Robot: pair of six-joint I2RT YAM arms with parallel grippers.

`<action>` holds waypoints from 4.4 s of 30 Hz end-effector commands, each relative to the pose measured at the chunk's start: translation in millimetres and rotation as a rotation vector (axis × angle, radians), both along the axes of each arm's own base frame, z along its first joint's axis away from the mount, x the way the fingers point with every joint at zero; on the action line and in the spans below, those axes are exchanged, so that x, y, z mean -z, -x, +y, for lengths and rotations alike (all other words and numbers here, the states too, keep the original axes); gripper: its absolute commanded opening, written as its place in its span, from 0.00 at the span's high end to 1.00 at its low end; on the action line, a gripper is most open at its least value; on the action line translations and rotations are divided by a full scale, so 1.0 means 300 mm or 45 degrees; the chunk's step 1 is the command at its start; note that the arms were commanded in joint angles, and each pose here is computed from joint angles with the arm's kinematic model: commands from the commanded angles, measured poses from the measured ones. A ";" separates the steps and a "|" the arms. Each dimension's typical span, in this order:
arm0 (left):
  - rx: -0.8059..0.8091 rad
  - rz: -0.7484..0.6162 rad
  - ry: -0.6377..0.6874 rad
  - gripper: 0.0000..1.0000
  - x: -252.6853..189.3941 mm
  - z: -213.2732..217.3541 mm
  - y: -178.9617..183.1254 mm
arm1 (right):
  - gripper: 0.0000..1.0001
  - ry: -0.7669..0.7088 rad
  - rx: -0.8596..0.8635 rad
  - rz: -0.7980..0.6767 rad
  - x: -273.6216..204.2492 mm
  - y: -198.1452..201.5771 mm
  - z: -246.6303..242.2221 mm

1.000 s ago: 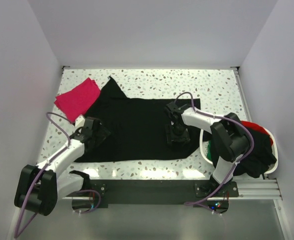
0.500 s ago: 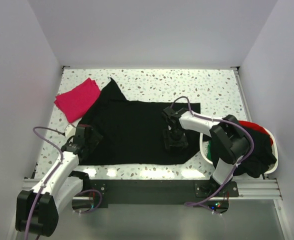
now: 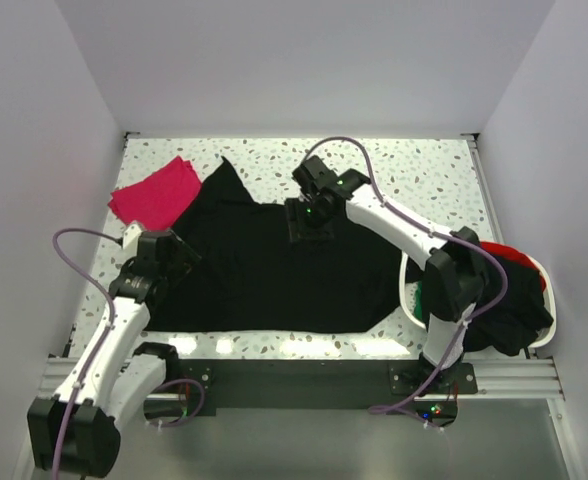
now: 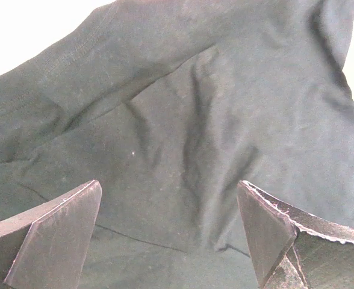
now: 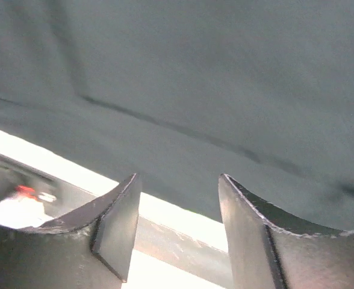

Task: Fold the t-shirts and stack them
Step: Fold the tshirt

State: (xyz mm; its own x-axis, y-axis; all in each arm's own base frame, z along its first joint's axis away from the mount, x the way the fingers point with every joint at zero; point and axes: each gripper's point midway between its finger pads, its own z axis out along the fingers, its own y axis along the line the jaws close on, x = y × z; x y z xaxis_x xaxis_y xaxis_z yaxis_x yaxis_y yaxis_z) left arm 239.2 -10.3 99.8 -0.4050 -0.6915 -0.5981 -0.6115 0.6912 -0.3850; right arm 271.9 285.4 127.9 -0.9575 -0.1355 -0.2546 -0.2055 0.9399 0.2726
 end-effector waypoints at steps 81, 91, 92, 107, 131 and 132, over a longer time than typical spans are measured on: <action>0.176 -0.015 0.062 0.00 0.017 -0.086 -0.107 | 0.47 0.126 -0.027 -0.227 0.015 -0.105 -0.080; 0.282 0.184 0.216 0.00 0.238 -0.235 -0.037 | 0.41 0.280 0.149 -0.126 0.115 0.160 -0.397; 0.264 0.207 0.211 0.00 0.261 -0.224 -0.021 | 0.41 0.285 0.156 -0.113 0.126 0.170 -0.404; -0.131 0.291 0.120 0.00 0.333 0.082 0.087 | 0.39 0.402 0.228 -0.082 0.130 0.218 -0.493; -0.069 0.298 0.143 0.00 0.339 0.066 0.059 | 0.52 0.218 0.131 0.101 0.387 0.280 -0.395; -0.065 0.297 0.141 0.00 0.338 0.065 0.058 | 0.58 0.218 0.127 0.098 0.389 0.277 -0.393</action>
